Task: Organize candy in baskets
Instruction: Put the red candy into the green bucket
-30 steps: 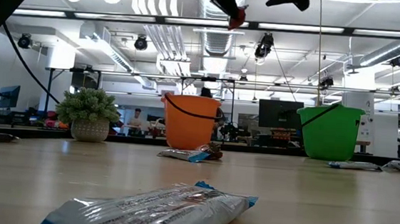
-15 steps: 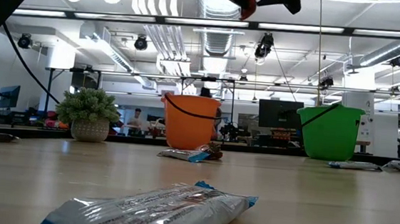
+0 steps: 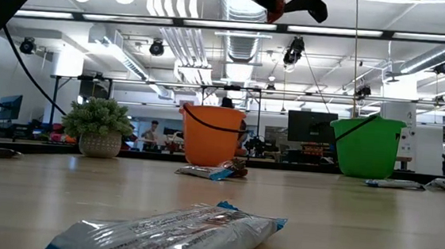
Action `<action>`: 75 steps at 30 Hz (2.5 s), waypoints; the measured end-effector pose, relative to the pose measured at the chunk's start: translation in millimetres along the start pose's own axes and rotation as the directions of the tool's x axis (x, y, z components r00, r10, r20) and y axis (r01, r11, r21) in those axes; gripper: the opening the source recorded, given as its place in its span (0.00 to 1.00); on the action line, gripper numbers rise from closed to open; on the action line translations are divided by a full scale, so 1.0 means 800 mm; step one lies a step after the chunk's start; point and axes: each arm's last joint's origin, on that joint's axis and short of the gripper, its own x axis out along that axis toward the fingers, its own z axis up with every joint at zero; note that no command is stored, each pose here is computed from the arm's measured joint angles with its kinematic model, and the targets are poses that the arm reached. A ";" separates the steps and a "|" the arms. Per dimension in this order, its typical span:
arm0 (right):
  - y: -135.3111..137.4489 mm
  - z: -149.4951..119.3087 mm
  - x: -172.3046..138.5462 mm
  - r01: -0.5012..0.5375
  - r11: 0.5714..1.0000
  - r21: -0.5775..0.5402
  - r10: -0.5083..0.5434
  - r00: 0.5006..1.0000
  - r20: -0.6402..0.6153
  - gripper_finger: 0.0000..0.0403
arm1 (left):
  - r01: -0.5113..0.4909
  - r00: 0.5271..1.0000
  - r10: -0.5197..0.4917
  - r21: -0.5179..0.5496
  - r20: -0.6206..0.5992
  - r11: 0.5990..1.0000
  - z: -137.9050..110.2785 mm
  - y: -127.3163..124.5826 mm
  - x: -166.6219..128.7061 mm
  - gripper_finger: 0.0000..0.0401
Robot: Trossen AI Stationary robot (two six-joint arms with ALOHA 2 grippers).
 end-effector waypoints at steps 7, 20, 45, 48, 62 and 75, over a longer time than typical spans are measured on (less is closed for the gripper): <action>0.001 0.000 -0.004 -0.003 1.000 -0.010 0.003 1.000 0.002 0.11 | -0.005 1.000 0.005 -0.004 0.001 1.000 -0.001 0.003 0.001 0.00; 0.001 0.000 -0.004 -0.009 1.000 -0.020 0.009 1.000 0.004 0.03 | -0.009 1.000 0.009 -0.006 -0.005 1.000 -0.003 0.006 0.002 0.03; 0.004 0.004 -0.009 -0.013 0.999 -0.041 0.013 1.000 0.020 0.03 | -0.012 1.000 0.013 0.040 -0.014 0.999 -0.006 0.010 0.003 0.06; 0.003 0.004 -0.009 -0.012 0.999 -0.043 0.013 1.000 0.020 0.03 | -0.009 1.000 0.010 0.042 -0.018 0.999 -0.006 0.010 0.002 0.06; 0.004 0.006 -0.010 -0.009 0.998 -0.069 0.011 0.999 0.034 0.03 | -0.008 0.999 0.010 0.050 -0.040 0.999 -0.008 0.016 -0.015 0.19; 0.004 0.009 -0.023 0.045 0.996 -0.080 -0.039 0.996 0.082 0.03 | -0.115 0.958 0.149 0.147 -0.247 0.983 -0.027 0.019 -0.023 0.39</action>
